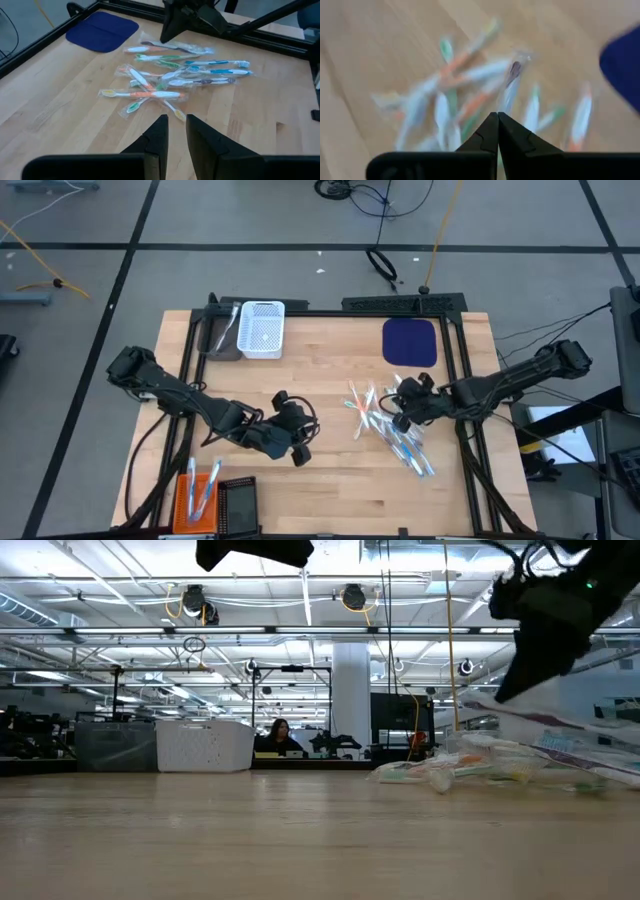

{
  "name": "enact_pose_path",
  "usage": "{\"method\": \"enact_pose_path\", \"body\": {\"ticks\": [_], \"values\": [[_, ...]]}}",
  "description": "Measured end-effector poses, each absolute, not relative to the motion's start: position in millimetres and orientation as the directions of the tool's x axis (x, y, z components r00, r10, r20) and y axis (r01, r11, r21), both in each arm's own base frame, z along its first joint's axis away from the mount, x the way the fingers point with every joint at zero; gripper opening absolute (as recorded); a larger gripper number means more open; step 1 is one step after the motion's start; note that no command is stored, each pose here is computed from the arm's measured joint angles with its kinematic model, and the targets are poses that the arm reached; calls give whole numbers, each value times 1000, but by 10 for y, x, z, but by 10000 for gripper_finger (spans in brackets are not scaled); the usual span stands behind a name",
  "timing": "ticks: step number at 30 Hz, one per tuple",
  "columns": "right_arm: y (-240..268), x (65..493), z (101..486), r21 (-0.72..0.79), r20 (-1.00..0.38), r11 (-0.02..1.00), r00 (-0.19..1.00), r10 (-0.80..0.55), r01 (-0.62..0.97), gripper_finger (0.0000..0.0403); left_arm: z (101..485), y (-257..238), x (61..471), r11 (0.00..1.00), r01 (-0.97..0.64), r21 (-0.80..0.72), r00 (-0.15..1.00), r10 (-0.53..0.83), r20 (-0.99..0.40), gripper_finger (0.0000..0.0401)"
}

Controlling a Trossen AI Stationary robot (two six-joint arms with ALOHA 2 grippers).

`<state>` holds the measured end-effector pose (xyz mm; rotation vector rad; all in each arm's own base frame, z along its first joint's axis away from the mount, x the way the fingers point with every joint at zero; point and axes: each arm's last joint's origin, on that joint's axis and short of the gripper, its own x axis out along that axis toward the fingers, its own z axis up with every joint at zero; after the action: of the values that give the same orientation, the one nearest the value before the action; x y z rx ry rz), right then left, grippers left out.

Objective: Pick & Place Toothbrushes
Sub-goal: Put the violet toothbrush into the gray bin

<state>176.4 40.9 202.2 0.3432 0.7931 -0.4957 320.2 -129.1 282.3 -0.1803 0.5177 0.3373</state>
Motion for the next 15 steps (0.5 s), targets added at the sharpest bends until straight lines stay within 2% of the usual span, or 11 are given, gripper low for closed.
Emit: {"method": "enact_pose_path", "body": {"ticks": [9, 15], "values": [[557, 2027, 2333, 175, -478, 947, 864, -159, 271, 0, 2913, -1318, 3260, 943, -317, -99, 868, 246, -432, 67], [678, 2102, 2575, 133, -245, 984, 966, -86, 122, 0, 2991, -1336, 3301, 950, -290, -120, 903, 230, -363, 67]]}}
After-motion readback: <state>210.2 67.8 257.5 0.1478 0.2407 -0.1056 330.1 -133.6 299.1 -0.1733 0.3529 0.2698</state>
